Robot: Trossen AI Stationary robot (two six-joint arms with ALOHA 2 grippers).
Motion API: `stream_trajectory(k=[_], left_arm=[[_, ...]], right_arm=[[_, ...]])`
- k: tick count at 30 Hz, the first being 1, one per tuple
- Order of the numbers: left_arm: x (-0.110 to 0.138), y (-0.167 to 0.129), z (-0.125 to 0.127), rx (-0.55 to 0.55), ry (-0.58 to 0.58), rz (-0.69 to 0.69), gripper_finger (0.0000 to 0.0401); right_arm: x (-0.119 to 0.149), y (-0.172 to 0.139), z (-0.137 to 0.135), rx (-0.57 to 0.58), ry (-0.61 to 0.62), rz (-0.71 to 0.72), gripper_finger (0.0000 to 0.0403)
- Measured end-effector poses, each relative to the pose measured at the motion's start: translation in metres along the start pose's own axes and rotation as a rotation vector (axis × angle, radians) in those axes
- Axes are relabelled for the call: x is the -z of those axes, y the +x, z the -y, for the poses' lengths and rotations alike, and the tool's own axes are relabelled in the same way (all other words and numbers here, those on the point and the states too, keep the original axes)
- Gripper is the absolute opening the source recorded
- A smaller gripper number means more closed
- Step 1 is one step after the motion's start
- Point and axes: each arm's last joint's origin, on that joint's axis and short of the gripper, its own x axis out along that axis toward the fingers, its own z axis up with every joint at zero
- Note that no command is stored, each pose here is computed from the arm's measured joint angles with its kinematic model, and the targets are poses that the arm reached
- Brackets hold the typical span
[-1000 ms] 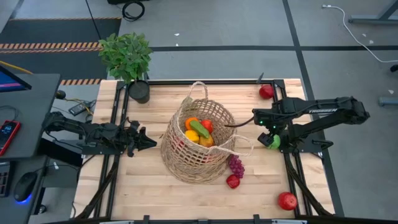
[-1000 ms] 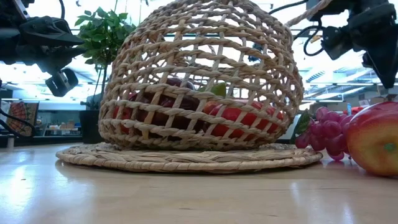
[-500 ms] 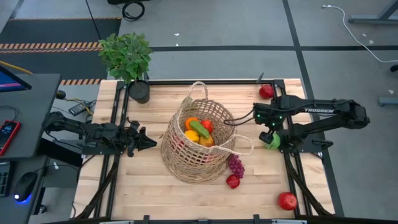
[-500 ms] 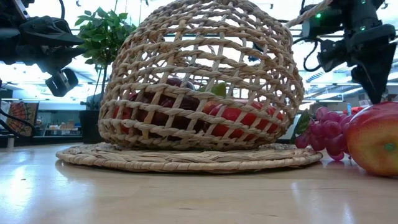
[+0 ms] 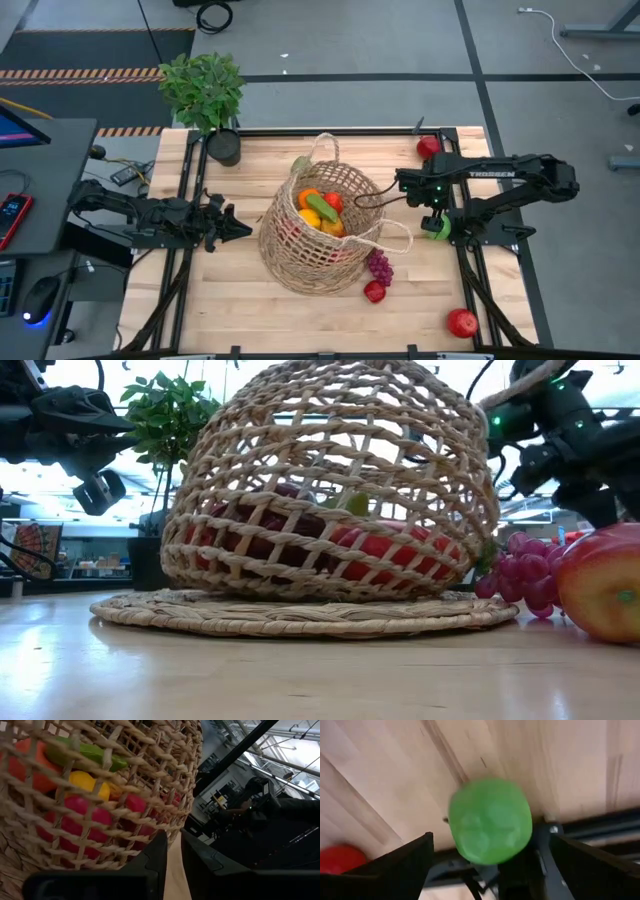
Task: Build produce basket
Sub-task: Put the green apple into the brown basket
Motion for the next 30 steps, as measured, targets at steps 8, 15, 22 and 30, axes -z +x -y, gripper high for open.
stream_trajectory(k=[8,15,22,30], left_arm=[[0.0,0.0,0.0,0.0,0.0,0.0,0.0058],[0.0,0.0,0.0,0.0,0.0,0.0,0.0063],[0.0,0.0,0.0,0.0,0.0,0.0,0.0058],[0.0,0.0,0.0,0.0,0.0,0.0,0.0063]], right_arm=[[-0.01,0.012,-0.001,0.006,-0.024,-0.167,0.04],[-0.025,0.025,0.0,0.034,-0.035,-0.224,0.04],[-0.036,0.034,0.0,0.041,-0.052,-0.263,0.04],[-0.046,0.047,0.001,0.044,-0.059,-0.309,0.0399]])
